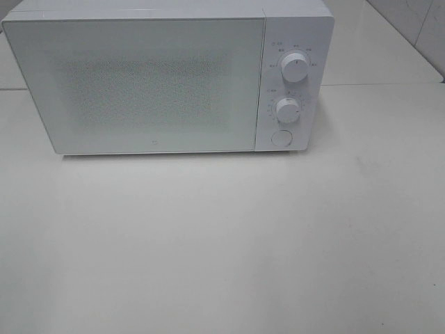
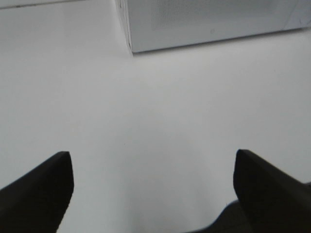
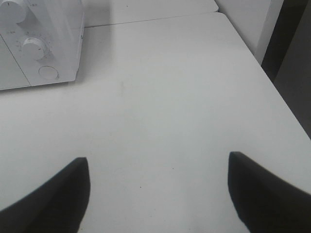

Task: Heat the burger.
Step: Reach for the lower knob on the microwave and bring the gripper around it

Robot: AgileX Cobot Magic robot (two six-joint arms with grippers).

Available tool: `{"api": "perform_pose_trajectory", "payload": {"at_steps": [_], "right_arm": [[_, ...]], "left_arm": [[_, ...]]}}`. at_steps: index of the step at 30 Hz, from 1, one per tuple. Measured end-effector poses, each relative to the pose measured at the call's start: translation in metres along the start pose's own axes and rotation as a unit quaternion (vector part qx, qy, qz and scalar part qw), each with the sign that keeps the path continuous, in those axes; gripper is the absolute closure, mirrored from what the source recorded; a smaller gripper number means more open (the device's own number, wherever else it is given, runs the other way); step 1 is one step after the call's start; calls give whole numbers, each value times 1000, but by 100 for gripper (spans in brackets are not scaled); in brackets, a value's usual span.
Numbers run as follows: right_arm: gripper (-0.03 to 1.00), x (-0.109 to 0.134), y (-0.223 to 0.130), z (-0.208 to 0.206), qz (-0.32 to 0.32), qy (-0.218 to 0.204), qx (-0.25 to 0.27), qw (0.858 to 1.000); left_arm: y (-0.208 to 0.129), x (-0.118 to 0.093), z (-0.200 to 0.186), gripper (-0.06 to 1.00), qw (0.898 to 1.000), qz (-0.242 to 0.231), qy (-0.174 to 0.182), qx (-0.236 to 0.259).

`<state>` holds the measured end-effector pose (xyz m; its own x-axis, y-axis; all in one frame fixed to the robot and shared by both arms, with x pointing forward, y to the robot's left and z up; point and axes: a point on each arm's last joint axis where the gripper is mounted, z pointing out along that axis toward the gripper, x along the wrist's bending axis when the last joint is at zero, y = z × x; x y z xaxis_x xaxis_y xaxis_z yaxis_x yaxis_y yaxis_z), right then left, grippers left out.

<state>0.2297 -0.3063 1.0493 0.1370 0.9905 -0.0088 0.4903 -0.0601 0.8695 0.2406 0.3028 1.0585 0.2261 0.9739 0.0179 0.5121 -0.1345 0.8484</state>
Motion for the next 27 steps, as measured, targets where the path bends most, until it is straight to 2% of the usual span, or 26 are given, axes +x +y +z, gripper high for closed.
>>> {"api": "perform_pose_trajectory", "payload": {"at_steps": [18,21,23,26,27], "right_arm": [[23,0,0,0,0,0,0,1000],[23,0,0,0,0,0,0,1000],[23,0,0,0,0,0,0,1000],[23,0,0,0,0,0,0,1000],[23,0,0,0,0,0,0,1000]], "left_arm": [[0,-1,6,11,1000,-5,-1,-13],[0,-1,5,11,1000,-17,18,-13],[-1,0,5,11,998,-34,47,-13],[-1,0,5,11,997,-41,58,-15],[-2,-1,2,11,996,-49,74,-24]]}}
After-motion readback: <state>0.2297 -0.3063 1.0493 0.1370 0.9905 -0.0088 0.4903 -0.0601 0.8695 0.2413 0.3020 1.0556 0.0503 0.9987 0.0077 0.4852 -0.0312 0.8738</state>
